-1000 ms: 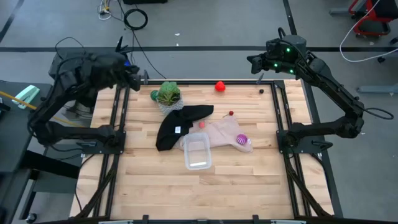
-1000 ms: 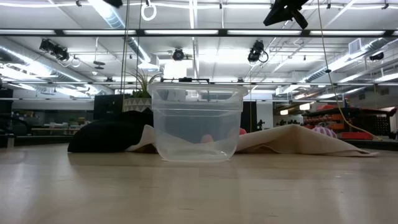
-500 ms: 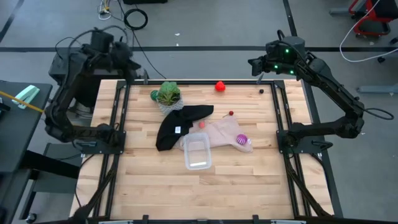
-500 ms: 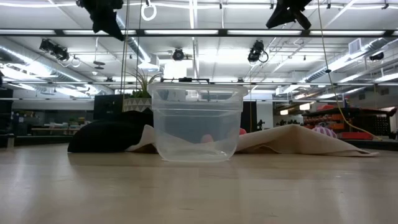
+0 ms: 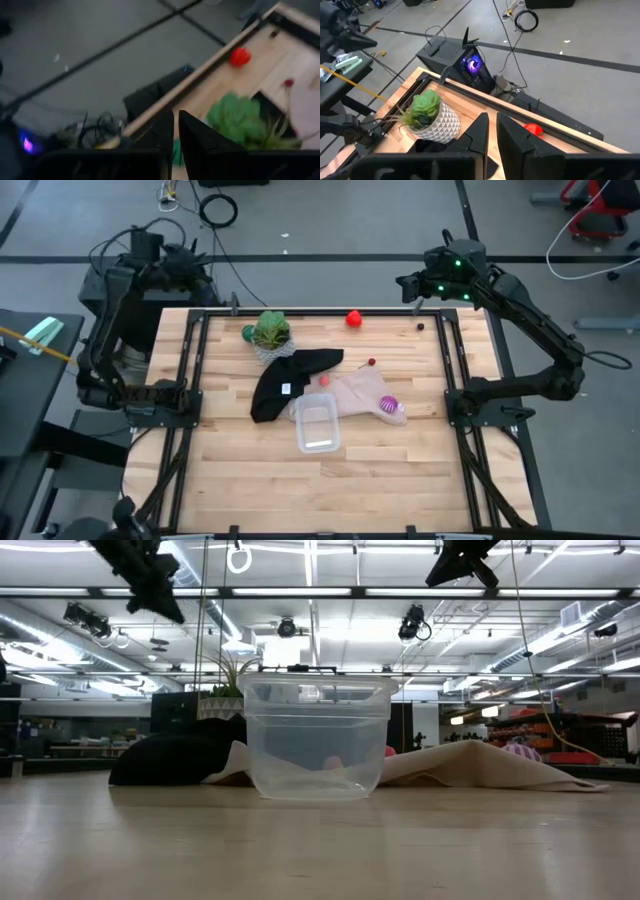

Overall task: Pick and placing Produce into tupperware
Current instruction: Put the watermelon into the transparent container

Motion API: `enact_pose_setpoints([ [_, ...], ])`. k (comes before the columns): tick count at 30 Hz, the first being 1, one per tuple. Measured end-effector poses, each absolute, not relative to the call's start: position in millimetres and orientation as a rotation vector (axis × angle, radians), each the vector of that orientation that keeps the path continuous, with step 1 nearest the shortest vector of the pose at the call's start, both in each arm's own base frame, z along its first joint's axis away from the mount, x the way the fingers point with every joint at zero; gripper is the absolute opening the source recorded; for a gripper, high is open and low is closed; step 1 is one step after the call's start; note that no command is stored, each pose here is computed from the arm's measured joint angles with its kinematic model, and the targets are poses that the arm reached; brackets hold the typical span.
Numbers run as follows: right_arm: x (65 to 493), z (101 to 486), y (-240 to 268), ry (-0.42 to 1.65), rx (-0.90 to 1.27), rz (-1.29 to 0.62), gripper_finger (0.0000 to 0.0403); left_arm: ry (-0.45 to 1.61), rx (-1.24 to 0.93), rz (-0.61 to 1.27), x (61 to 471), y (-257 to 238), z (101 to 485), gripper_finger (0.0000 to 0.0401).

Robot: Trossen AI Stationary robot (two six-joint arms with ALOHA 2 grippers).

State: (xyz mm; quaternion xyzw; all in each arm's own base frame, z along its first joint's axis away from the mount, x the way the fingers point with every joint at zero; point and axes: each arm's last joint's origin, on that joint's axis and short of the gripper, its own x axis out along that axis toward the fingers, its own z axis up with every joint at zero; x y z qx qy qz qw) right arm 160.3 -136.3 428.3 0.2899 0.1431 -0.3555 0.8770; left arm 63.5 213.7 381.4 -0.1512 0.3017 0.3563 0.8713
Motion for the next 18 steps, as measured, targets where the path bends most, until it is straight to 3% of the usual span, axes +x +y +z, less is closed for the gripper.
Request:
enact_pose_setpoints([
  [4,171.8,423.8,-136.9,0.322,0.605,-0.72,0.0042,0.776,-0.303,0.718,80.1,208.1,360.5,0.0028],
  [10,188.9,415.3,-138.8,0.366,0.607,-0.688,0.0042,1.04,-0.166,0.895,101.3,201.3,334.9,0.0034],
  [18,198.9,409.9,-138.0,0.397,0.602,-0.682,0.0042,0.964,-0.172,0.801,125.9,192.1,332.5,0.0029],
])
